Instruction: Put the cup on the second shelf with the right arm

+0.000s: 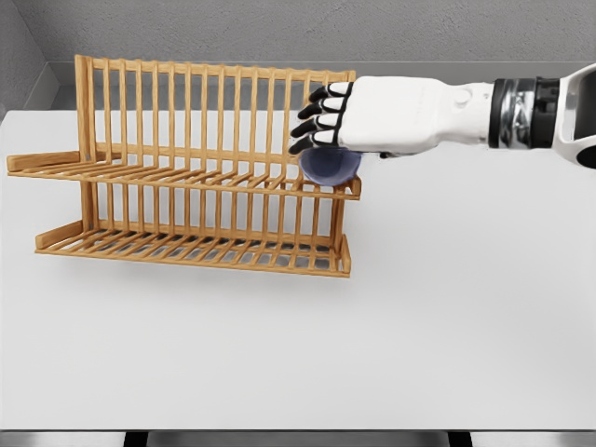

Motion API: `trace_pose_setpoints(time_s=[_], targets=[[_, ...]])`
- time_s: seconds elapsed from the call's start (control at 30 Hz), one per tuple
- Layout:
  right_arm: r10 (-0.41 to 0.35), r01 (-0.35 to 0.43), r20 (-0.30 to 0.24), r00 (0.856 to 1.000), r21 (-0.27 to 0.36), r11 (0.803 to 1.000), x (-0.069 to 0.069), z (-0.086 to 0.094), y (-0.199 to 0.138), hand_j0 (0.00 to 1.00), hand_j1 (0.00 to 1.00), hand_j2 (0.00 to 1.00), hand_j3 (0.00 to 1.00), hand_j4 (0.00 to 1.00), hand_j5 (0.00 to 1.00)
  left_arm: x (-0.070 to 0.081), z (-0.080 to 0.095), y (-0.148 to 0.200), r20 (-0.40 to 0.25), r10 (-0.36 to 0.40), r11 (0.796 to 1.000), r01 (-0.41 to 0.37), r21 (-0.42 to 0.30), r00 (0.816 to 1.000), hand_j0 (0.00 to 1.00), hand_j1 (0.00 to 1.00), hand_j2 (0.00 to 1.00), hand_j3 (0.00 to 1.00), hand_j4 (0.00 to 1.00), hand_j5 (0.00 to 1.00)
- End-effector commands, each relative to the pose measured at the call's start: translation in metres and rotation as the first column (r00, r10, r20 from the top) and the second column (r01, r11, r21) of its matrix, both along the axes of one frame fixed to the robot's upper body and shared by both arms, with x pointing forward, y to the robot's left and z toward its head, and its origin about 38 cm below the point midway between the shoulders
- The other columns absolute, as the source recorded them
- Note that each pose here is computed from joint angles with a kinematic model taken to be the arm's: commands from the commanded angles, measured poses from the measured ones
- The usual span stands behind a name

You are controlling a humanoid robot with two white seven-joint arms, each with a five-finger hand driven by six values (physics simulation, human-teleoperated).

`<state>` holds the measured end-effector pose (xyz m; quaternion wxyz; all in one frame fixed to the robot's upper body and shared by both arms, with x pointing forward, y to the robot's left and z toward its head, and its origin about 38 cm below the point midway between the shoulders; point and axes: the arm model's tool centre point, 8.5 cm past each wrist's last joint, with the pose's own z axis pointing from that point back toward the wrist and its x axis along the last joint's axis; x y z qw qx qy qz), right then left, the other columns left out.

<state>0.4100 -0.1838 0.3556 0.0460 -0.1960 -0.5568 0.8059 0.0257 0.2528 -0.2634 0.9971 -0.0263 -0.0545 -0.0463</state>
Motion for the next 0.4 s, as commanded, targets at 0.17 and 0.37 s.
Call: trace_pose_setpoints(time_s=[0.17, 0.37], targets=[[-0.420, 0.419, -0.034, 0.907, 0.172, 0.892, 0.019, 0.015, -0.164, 1.00, 1.00, 1.00, 1.00, 1.00, 1.00, 0.000, 0.000, 0.000, 0.000, 0.000, 1.000, 0.000, 0.000, 1.000, 1.00, 1.00, 1.00, 1.00, 1.00, 1.00], [-0.374, 0.443, -0.271, 0.887, 0.271, 0.854, 0.001, -0.096, -0.153, 1.00, 1.00, 1.00, 1.00, 1.00, 1.00, 0.000, 0.000, 0.000, 0.000, 0.000, 1.000, 0.000, 0.000, 1.000, 1.00, 1.00, 1.00, 1.00, 1.00, 1.00]])
